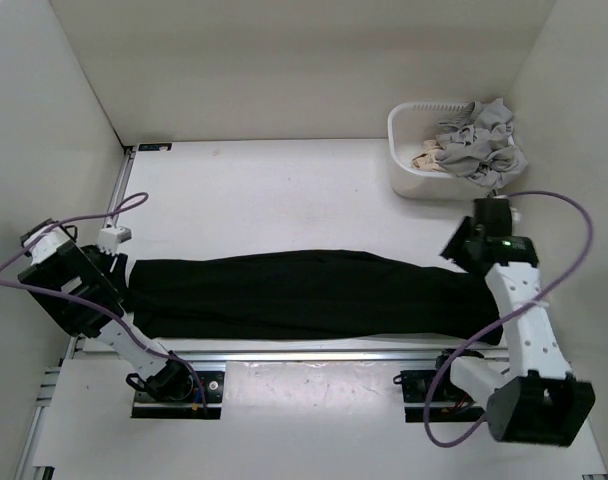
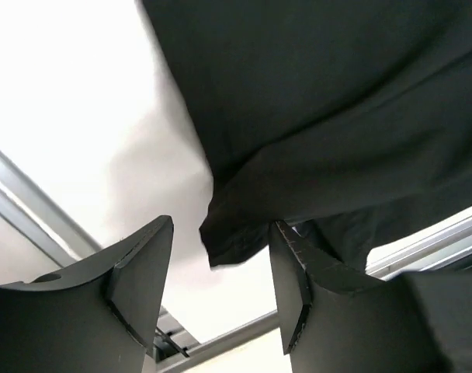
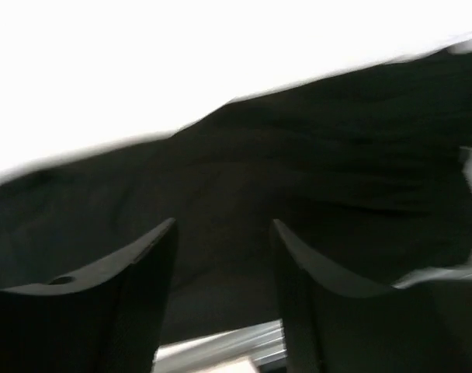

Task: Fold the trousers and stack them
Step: Fold the trousers

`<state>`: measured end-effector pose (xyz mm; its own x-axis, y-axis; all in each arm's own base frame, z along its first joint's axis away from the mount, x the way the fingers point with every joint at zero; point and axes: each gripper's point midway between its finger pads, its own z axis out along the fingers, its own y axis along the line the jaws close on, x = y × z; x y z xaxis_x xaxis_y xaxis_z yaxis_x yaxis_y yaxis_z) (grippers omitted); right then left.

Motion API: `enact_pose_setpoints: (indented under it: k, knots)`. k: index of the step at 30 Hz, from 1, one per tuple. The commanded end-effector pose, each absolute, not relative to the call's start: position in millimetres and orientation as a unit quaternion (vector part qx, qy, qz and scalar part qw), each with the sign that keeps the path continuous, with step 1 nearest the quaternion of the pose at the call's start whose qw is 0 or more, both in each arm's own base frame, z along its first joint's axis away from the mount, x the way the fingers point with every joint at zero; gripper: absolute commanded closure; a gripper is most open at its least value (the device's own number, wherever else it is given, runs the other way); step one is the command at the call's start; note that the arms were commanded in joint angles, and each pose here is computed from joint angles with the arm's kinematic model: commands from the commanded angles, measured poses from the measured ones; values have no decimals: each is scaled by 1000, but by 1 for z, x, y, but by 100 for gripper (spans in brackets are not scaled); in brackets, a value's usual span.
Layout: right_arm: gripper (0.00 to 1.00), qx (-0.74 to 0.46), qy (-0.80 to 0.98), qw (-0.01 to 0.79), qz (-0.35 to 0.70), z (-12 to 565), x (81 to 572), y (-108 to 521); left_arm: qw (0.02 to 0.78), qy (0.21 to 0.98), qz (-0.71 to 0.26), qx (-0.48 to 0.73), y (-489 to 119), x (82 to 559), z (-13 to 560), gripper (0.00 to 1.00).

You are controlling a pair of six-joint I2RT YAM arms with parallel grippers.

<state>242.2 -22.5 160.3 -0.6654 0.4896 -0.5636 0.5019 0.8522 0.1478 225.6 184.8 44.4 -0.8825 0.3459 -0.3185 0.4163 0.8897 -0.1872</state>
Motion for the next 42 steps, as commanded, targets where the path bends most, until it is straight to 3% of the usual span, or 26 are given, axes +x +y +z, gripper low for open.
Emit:
enact_pose_setpoints:
  k: [1, 2, 6, 12, 17, 23, 28, 30, 32, 35, 42]
  knots:
    - [45, 234, 940, 248, 3, 109, 240, 27, 194, 941, -102, 257, 163, 269, 74, 36]
    - [50, 236, 939, 251, 12, 100, 246, 36, 201, 937, -107, 265, 155, 277, 77, 36]
    - [53, 262, 943, 205, 19, 59, 237, 62, 228, 922, -122, 287, 122, 305, 95, 40]
    - [53, 276, 951, 133, -45, 18, 216, 64, 120, 928, -124, 329, 81, 277, 43, 50]
    - [53, 309, 942, 116, -61, -7, 221, 60, 88, 939, -100, 317, 77, 271, 10, 53]
    - [53, 339, 929, 129, -74, -11, 266, 44, 109, 954, -88, 264, 87, 323, -1, 60]
    - [53, 329, 928, 166, -56, 15, 338, 50, 167, 956, -66, 230, 102, 388, 20, 60]
    - [53, 329, 928, 167, -57, 18, 353, 49, 189, 952, -54, 233, 106, 414, 30, 57]
    - [51, 313, 931, 185, -38, 34, 378, 53, 187, 952, -66, 233, 103, 417, 40, 48]
    - [46, 271, 944, 190, -8, 49, 388, 64, 194, 951, -69, 230, 100, 414, 54, 45]
    - [29, 252, 931, 262, 35, 138, 360, 59, 251, 951, -29, 178, 121, 393, 125, 33]
